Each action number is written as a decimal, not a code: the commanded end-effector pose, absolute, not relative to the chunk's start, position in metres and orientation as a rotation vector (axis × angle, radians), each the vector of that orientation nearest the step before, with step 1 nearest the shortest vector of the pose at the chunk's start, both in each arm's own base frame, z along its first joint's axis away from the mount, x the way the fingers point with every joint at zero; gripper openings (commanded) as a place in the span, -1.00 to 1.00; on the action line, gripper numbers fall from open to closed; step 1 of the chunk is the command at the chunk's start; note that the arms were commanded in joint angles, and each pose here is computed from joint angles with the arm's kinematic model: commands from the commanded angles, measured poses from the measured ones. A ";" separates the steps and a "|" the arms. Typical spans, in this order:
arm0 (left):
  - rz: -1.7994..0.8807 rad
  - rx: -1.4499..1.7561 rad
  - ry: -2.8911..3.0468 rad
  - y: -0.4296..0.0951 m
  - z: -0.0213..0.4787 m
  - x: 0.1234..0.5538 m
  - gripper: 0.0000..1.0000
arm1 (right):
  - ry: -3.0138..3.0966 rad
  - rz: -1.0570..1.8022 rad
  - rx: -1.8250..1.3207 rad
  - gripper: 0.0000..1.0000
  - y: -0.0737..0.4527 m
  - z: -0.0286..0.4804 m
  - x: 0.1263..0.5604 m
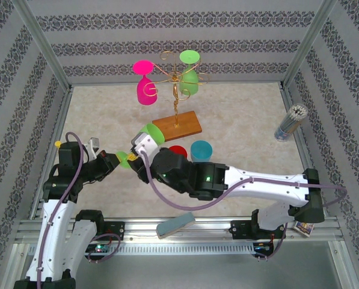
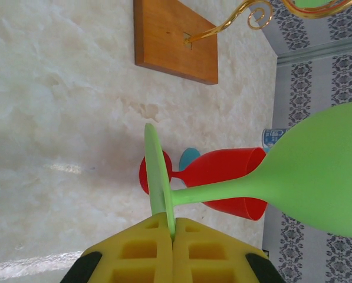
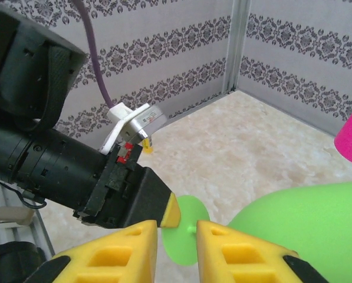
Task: Take the wine glass off the wine glass rack
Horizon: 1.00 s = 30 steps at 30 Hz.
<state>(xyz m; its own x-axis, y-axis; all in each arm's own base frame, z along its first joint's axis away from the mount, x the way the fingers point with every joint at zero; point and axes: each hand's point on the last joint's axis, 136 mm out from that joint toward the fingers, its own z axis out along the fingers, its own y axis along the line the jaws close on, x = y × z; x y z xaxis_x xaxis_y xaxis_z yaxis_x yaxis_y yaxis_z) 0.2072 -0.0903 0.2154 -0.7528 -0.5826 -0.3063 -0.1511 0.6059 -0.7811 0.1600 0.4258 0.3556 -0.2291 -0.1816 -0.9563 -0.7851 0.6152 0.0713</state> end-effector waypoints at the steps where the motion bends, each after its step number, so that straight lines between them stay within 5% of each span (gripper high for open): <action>1: -1.097 -0.557 2.205 -0.092 0.228 0.213 -1.00 | 1.819 0.779 -0.743 -0.49 0.405 0.371 0.162; 16: -1.148 -0.530 2.128 -0.096 0.227 0.212 -1.00 | 1.978 0.913 -0.622 -0.23 0.348 0.372 0.205; 30: -1.213 -0.484 2.077 -0.102 0.222 0.207 -1.00 | 2.043 0.999 -0.733 0.07 0.372 0.356 0.209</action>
